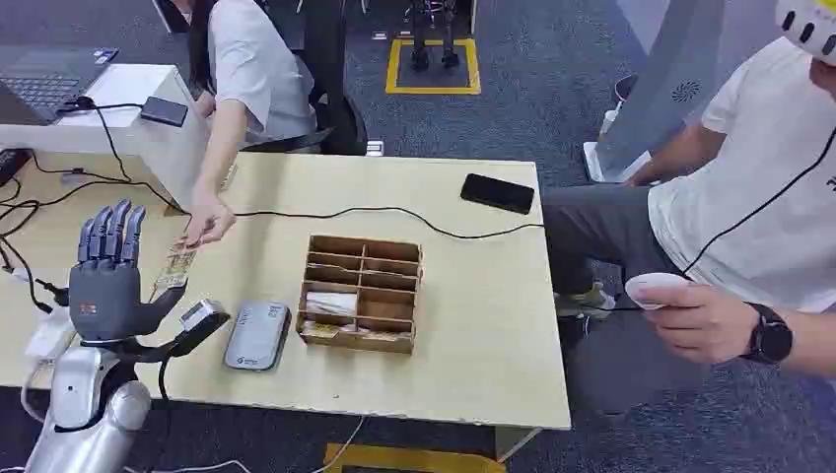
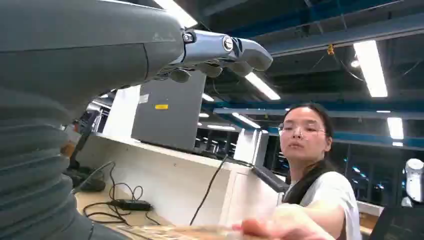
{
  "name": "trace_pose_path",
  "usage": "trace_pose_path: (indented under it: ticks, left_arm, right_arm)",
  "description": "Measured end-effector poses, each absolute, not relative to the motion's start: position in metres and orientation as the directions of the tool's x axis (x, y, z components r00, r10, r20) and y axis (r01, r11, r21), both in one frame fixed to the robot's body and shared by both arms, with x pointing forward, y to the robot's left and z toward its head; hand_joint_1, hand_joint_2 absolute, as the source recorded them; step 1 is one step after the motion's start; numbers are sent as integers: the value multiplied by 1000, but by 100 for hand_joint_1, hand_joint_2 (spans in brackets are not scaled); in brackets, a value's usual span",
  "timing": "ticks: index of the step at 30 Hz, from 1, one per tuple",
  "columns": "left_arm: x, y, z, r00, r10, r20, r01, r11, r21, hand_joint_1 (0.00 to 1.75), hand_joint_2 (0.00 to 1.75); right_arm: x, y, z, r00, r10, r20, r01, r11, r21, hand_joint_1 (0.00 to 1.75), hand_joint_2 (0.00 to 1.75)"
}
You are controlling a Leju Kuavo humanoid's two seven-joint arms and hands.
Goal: Pass the card to the sensor for recognition and then transmit it.
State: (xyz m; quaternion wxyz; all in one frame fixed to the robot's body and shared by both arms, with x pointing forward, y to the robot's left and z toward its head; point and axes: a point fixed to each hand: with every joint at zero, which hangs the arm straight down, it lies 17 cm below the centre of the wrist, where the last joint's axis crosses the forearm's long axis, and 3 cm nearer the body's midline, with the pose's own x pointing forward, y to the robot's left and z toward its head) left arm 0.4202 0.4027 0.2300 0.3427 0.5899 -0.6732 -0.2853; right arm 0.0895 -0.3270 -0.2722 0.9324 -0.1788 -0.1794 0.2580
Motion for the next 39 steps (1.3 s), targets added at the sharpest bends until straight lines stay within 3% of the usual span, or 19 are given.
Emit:
trace_pose_path:
  ticks: [5,6,7,21,27,32,39]
  left_arm:
    - [421,404,229,-65,-990,125,-594,139,792,0,175]
    - [421,404,228,-64,-990,122,-593,136,794,161,175]
    - [421,405,227,-63,-991,121,-590,134,796,175,175]
    - [423,413,223,-56,-987,148,-571,153,806,175,175]
    - [425,413,219,-91,-975,203,-541,220,812,175,175]
    - [428,413,213,-123,-949,292,-506,313,804,175,175]
    - [444,404,176,-110,-819,563,-309,567,764,175,175]
  right_arm:
    - [90,-327,-272,802,545,242,-417,803,-427,0,175]
    - [90,-327,-272,802,545,242,-417,803,-427,0,175]
    - [90,-327,-272,802,545,242,-417,803,-427,0,175]
    - [89,-327,-272,804,545,239,-417,803,-427,0,175]
    - [89,-327,-272,803,545,239,-417,802,-427,0,175]
    - [90,-327,-272,802,547,239,-419,801,-427,0,175]
    - [89,-330,-272,807,544,230,-413,798,-438,0,175]
